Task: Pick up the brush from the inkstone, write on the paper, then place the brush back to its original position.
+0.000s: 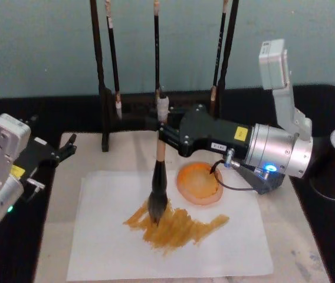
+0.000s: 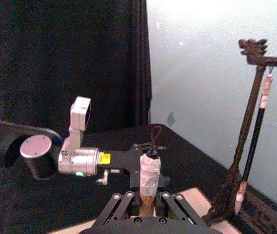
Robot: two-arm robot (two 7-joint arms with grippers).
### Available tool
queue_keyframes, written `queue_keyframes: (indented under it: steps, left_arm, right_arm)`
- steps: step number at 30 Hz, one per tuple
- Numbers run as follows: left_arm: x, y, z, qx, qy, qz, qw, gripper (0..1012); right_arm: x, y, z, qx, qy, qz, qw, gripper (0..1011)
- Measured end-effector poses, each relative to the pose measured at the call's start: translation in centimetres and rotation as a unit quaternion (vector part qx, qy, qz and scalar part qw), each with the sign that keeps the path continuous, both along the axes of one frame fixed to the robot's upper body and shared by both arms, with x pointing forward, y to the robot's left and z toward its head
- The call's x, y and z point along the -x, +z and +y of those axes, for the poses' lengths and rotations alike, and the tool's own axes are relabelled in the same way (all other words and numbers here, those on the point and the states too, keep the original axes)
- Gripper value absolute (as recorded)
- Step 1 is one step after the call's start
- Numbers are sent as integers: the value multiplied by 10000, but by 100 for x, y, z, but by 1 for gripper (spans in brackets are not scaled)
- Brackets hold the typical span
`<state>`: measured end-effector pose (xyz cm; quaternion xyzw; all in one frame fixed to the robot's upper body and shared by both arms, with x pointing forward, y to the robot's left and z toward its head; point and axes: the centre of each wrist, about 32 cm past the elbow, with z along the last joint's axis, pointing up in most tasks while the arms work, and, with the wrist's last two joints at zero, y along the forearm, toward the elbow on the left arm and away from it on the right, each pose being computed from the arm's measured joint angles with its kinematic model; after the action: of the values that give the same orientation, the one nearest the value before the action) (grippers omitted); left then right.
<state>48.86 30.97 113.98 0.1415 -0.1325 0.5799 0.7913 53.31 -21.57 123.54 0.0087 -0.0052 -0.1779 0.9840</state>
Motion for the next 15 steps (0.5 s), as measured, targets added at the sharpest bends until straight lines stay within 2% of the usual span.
queue_keyframes:
  steps: [15]
  left_arm:
    - [0,0,0,0,0,0,10000,1010]
  right_arm:
    - [18,-98,20,273,94,62,9996,161]
